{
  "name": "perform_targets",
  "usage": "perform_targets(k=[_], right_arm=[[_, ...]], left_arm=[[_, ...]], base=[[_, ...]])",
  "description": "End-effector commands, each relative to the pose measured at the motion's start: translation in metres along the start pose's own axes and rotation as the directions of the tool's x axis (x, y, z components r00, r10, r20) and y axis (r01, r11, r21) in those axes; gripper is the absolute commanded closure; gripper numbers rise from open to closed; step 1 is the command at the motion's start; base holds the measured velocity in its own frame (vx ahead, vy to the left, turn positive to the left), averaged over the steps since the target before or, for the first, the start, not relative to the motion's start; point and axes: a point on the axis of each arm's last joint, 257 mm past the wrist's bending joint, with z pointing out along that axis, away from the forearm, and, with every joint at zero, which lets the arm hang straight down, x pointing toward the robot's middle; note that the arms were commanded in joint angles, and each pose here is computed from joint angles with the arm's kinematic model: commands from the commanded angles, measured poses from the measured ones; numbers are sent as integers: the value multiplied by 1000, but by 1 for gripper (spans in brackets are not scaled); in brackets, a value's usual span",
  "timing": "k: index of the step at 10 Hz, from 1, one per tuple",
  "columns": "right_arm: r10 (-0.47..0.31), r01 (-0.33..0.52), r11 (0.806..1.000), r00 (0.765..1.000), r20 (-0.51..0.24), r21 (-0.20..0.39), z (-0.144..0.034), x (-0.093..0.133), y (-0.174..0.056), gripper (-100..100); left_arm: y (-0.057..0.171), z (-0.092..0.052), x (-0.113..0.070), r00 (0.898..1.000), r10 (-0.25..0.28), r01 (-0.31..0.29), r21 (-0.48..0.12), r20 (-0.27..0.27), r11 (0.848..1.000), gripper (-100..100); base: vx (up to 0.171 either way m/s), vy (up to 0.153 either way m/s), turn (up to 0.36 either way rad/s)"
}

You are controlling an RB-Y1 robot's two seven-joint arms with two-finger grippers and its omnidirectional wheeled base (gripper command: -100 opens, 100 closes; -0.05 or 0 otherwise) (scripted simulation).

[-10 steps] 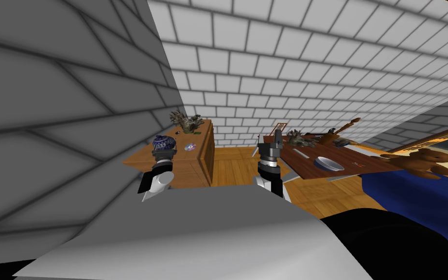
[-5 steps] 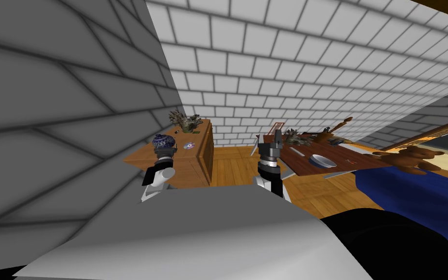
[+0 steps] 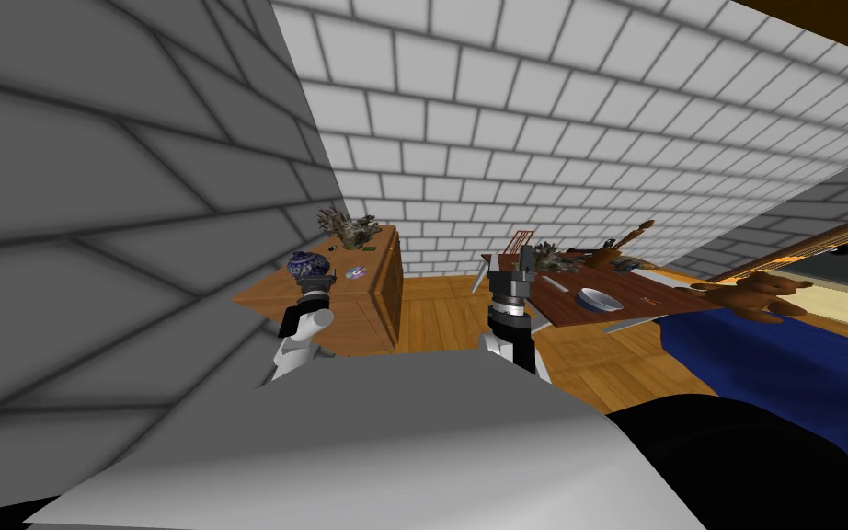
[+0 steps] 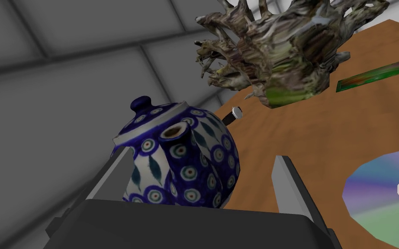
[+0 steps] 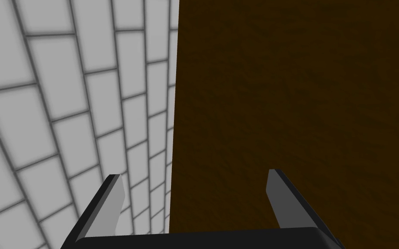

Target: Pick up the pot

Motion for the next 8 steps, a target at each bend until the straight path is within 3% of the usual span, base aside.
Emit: perform_targets(k=[1, 2, 3, 4, 5, 8], right_arm=[[0, 0, 1000, 1000, 0, 0, 0, 0, 0, 0], [0, 0, 1000, 1000, 0, 0, 0, 0, 0, 0], [0, 0, 1000, 1000, 0, 0, 0, 0, 0, 0], [0, 0, 1000, 1000, 0, 0, 0, 0, 0, 0], [0, 0, 1000, 1000, 0, 0, 0, 0, 0, 0], [0, 0, 1000, 1000, 0, 0, 0, 0, 0, 0]], left_arm=[[6, 2, -17, 999, 0, 0, -14, 34, 1000, -100], [-11, 22, -4, 1000, 15, -15, 11, -9, 1000, -100], [-2, 29, -10, 1000, 2, -2, 2, 6, 1000, -100], [3, 26, -27, 999, 7, -6, -9, 39, 1000, -100], [-18, 45, -12, 1000, 19, -18, 20, -7, 1000, -100], [-4, 51, -33, 999, 11, -11, 2, 41, 1000, -100]], base=[[-42, -18, 1], [-81, -41, -51], [-82, -47, -26], [-34, -20, -1], [-72, -34, -58], [-43, -28, -5]])
